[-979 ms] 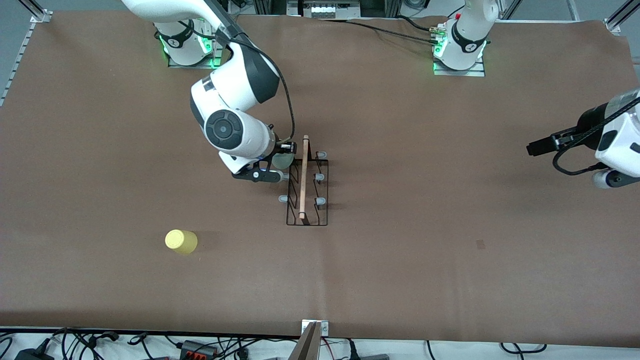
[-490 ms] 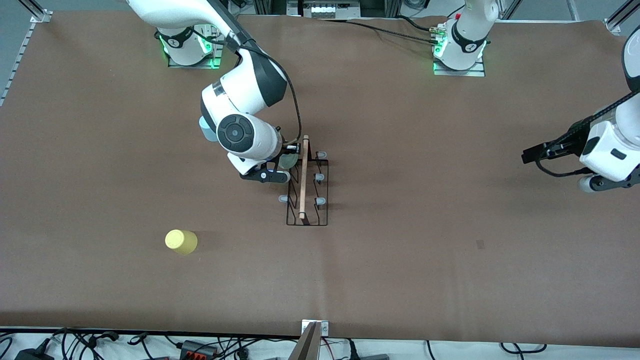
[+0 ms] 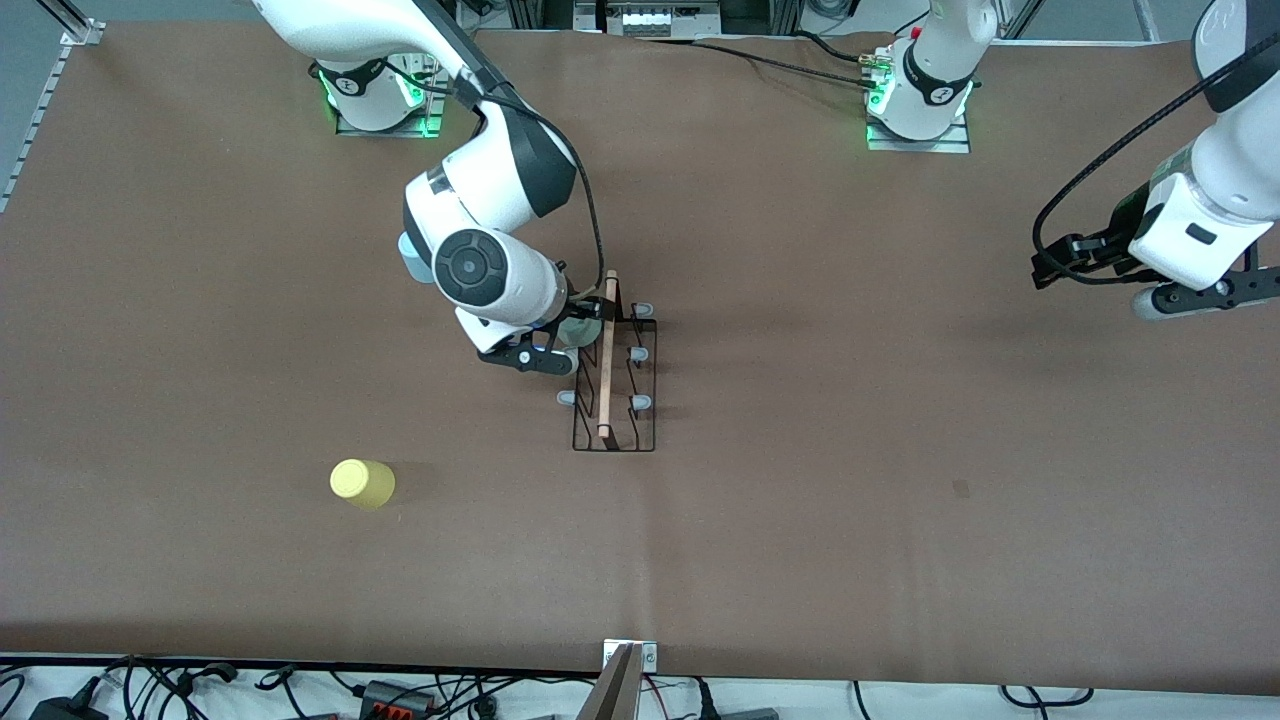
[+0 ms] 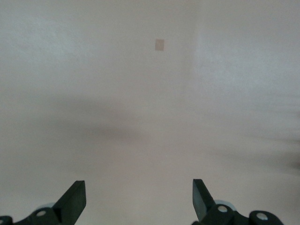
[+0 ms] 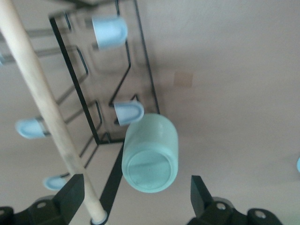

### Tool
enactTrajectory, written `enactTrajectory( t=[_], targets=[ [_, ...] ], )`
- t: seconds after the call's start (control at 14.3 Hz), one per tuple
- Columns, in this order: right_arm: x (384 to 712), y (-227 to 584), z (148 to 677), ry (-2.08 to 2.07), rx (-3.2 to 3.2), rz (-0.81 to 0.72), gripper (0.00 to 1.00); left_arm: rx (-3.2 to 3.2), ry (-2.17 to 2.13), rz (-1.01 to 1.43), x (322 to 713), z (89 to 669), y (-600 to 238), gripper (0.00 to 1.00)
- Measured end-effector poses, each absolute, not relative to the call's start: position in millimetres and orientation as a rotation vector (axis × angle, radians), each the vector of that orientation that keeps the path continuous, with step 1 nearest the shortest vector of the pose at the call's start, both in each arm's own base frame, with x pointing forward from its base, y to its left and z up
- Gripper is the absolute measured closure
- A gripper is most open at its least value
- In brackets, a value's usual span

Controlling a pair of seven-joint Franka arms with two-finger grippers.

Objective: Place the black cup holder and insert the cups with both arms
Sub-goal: 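Open the left gripper and withdraw while the right gripper brings the teal cup, then move the right gripper over to the yellow cup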

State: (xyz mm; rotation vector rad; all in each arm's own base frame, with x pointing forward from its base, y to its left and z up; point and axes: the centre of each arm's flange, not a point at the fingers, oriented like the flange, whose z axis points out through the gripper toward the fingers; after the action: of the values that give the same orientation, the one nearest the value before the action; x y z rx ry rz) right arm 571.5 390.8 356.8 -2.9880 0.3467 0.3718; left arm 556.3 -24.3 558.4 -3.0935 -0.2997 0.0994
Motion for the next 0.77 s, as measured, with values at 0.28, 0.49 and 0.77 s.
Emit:
enactTrajectory(
  t=[0.28, 0.49, 0.77],
  targets=[
    [637.4, 278.1, 381.1, 0.582, -3.085, 0.171, 0.0, -3.09, -0.328, 0.123, 557.4, 561.2, -6.6, 0.0],
    [683.3, 195.0, 353.2, 0.581, -3.137, 0.067, 0.0, -3.092, -0.321, 0.118, 561.4, 561.9, -9.2, 0.0],
    [715.2, 116.7, 300.9, 0.292, -3.187, 0.07, 0.0, -3.094, -0.318, 0.112, 562.1, 564.5, -10.3, 0.0]
  ],
)
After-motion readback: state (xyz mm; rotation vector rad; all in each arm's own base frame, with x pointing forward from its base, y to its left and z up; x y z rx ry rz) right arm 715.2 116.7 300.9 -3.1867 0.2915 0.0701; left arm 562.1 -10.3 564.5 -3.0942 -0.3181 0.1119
